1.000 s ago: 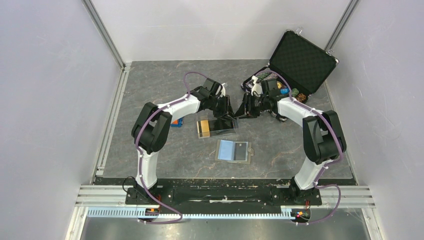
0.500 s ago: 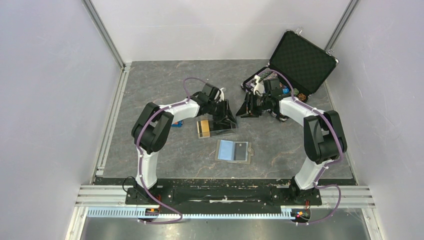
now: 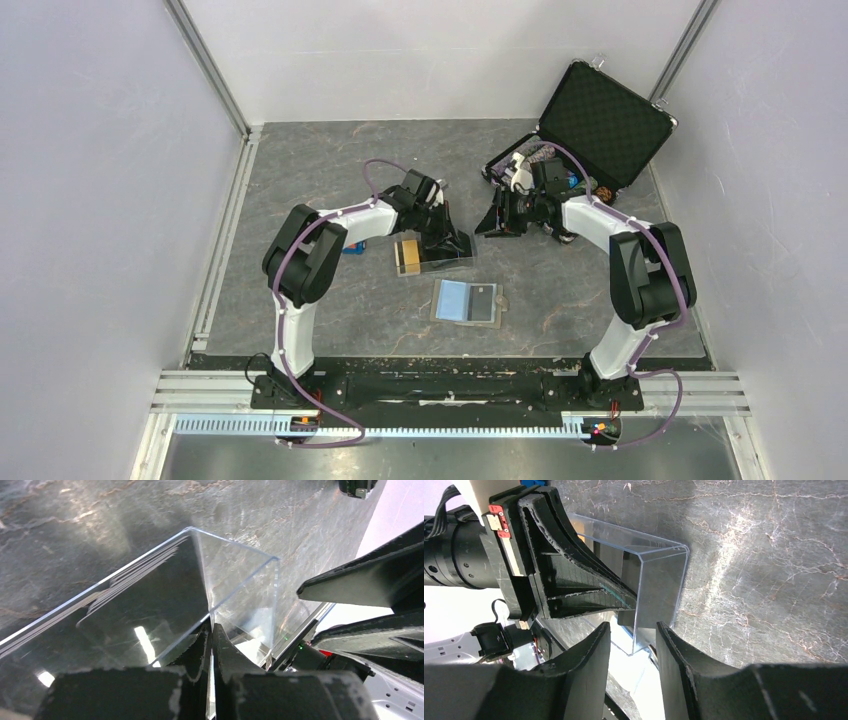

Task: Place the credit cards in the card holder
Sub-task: Pick up the credit card from the storage box, then insert the credit card into the card holder.

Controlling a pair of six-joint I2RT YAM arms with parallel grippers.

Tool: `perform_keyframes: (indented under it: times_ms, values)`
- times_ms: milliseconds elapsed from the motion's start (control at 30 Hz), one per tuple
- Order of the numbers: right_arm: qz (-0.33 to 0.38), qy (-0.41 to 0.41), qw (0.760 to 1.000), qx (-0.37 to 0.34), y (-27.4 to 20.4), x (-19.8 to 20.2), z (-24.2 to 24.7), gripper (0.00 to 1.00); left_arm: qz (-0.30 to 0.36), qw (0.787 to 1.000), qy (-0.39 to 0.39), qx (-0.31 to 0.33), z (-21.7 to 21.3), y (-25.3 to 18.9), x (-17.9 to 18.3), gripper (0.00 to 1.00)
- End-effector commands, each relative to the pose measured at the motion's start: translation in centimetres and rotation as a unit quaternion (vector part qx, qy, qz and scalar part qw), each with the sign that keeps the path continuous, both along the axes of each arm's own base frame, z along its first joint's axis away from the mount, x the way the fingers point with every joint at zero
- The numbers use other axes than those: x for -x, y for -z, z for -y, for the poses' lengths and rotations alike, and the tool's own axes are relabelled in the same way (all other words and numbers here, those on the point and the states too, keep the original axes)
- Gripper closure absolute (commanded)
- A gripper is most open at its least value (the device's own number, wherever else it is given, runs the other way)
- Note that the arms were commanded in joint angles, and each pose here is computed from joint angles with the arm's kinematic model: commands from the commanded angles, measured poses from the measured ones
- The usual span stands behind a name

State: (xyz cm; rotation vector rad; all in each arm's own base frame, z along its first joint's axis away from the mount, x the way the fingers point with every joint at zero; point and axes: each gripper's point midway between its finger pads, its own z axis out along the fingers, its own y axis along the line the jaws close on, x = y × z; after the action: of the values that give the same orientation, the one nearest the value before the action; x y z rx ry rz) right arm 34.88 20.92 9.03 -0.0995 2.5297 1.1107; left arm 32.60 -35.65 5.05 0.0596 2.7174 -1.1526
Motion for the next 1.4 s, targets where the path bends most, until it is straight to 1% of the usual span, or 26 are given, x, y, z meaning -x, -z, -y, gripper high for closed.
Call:
perform_keyframes:
  times_ms: [0, 67, 167, 233, 367, 467, 567, 667, 767, 900, 1000, 1167, 1267, 1367]
  values:
    - [0.040, -0.006, 0.999, -0.013, -2.4, -0.5, 0.1, 0.59, 0.010, 1.000, -0.009, -0.015, -0.4, -0.8, -0.9, 0.98]
    - [0.045, -0.004, 0.999, -0.014, -2.8, -0.6, 0.2, 0.58, 0.030, 0.999, -0.010, -0.024, -0.8, -2.1, -1.1, 0.98]
    - [0.055, -0.002, 0.998, -0.016, -3.5, -0.6, 0.5, 0.53, 0.066, 0.997, -0.014, -0.046, -1.8, -4.3, -1.5, 0.98]
    - [0.065, -0.005, 0.998, -0.020, -4.3, -0.5, 0.6, 0.48, 0.092, 0.994, -0.016, -0.053, -2.6, -6.3, -1.5, 0.98]
    - [0.088, -0.018, 0.996, -0.029, -5.7, 0.1, 0.7, 0.38, 0.129, 0.991, -0.013, -0.042, -3.4, -9.7, -0.8, 0.98]
    - [0.094, -0.028, 0.994, -0.038, -6.2, 1.4, 0.9, 0.34, 0.142, 0.990, -0.006, -0.021, -3.7, -11.4, 0.5, 0.98]
    - [0.103, -0.039, 0.993, -0.045, -6.5, 3.0, 1.1, 0.31, 0.150, 0.988, 0.010, 0.025, -3.5, -13.2, 2.3, 0.98]
    - [0.106, -0.054, 0.990, -0.071, -6.7, 5.0, 0.9, 0.29, 0.140, 0.986, 0.031, 0.080, -3.0, -14.1, 4.5, 0.98]
    - [0.103, -0.073, 0.984, -0.125, -7.0, 7.5, 0.2, 0.29, 0.126, 0.981, 0.049, 0.140, -2.5, -14.8, 6.6, 0.98]
    - [0.105, -0.082, 0.973, -0.186, -8.0, 9.9, -0.5, 0.30, 0.109, 0.971, 0.071, 0.203, -1.9, -15.6, 8.9, 0.98]
    - [0.105, -0.090, 0.967, -0.216, -8.3, 11.4, -1.0, 0.30, 0.101, 0.963, 0.088, 0.232, -1.4, -15.9, 10.4, 0.98]
    - [0.107, -0.097, 0.958, -0.247, -9.0, 13.0, -1.7, 0.32, 0.095, 0.954, 0.095, 0.266, -0.4, -16.7, 11.8, 0.98]
    - [0.111, -0.099, 0.955, -0.258, -9.3, 13.4, -2.0, 0.38, 0.095, 0.953, 0.098, 0.270, -0.1, -16.8, 12.3, 0.98]
    - [0.114, -0.096, 0.949, -0.279, -10.2, 13.7, -2.3, 0.52, 0.094, 0.953, 0.098, 0.270, 0.3, -16.7, 12.7, 0.98]
